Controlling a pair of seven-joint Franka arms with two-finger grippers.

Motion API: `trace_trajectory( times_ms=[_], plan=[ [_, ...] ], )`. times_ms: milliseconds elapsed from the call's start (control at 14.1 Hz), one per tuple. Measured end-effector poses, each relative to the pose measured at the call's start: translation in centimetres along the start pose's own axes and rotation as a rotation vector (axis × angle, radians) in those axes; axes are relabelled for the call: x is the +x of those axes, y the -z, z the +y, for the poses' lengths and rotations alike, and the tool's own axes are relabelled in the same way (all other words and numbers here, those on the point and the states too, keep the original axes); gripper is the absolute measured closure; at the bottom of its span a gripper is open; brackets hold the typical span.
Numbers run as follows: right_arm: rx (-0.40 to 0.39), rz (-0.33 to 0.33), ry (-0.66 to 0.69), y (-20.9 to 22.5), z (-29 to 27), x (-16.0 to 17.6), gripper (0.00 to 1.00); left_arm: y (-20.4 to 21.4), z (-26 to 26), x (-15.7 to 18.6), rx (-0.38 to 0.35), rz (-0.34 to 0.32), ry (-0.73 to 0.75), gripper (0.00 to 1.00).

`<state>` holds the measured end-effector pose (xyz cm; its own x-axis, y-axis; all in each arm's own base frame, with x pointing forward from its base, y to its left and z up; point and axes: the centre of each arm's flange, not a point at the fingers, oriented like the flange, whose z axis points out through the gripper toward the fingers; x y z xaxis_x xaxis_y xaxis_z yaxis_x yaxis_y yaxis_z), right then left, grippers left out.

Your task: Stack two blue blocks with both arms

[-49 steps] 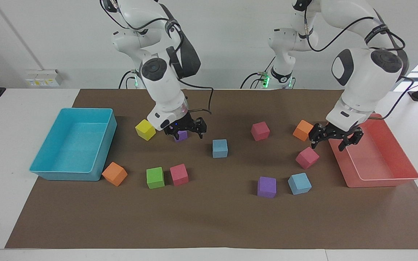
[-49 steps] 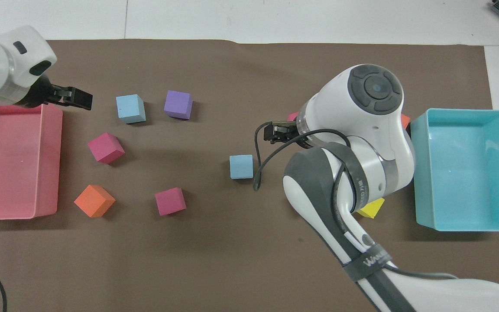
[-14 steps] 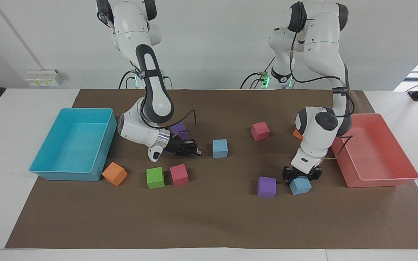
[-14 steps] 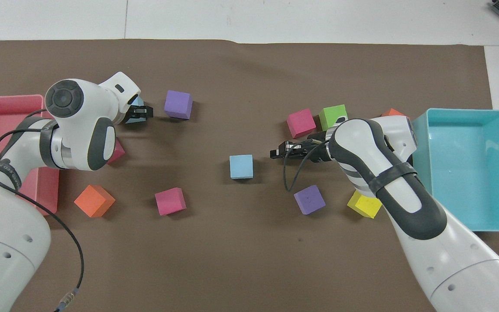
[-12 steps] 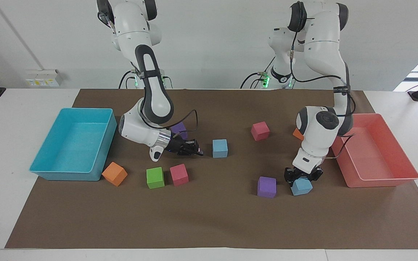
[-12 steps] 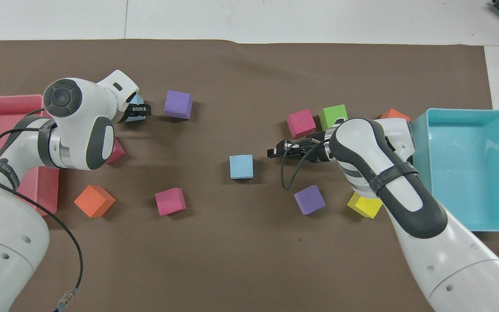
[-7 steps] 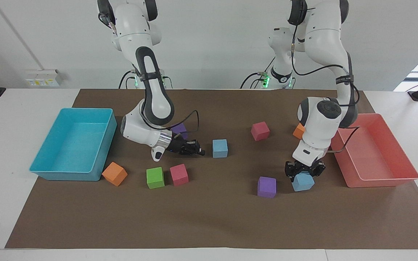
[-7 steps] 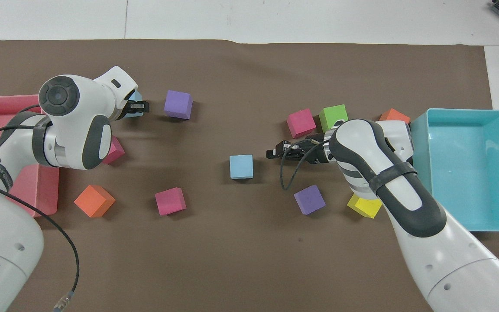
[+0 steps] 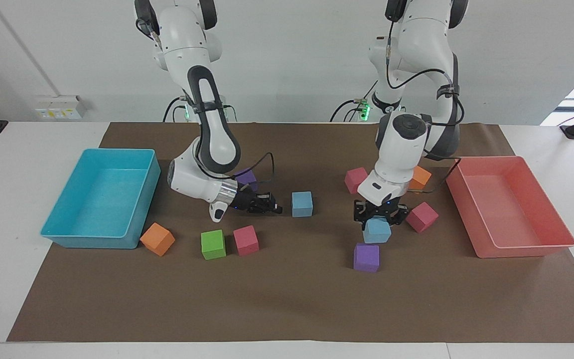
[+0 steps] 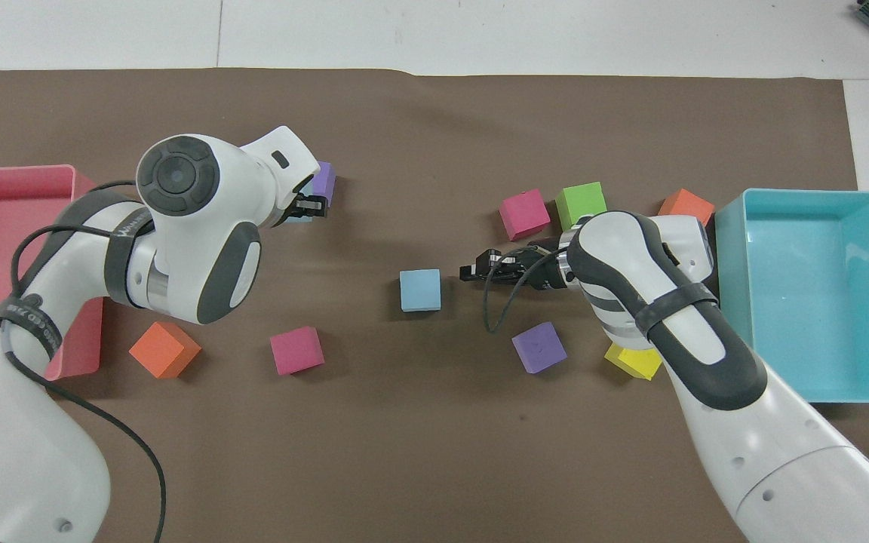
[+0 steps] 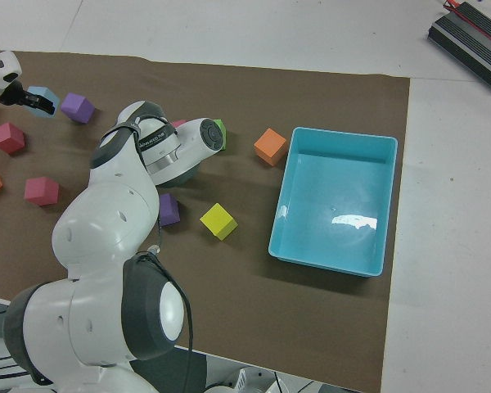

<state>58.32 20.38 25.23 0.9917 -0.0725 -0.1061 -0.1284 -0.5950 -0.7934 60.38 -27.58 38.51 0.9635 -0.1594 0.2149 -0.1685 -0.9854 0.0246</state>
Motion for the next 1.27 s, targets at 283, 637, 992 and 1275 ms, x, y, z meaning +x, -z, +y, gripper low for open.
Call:
trace_trajectory(
  times_ms=[283,637,992,1275],
  plan=[
    [0.0,0.0,0.0,0.0,0.0,0.0,0.99,0.4,7.5,-2.5,-0.023,-0.011,-0.009,0.41],
    [0.0,0.0,0.0,0.0,0.0,0.0,0.99,0.7,13.5,-5.6,-0.035,-0.034,-0.019,0.41],
    [0.0,0.0,0.0,0.0,0.0,0.0,0.99,-0.4,15.3,-8.1,-0.023,-0.071,-0.025,0.41],
    [0.0,0.0,0.0,0.0,0.0,0.0,0.99,-0.2,15.0,-8.8,-0.027,-0.067,-0.027,0.41]
  ],
)
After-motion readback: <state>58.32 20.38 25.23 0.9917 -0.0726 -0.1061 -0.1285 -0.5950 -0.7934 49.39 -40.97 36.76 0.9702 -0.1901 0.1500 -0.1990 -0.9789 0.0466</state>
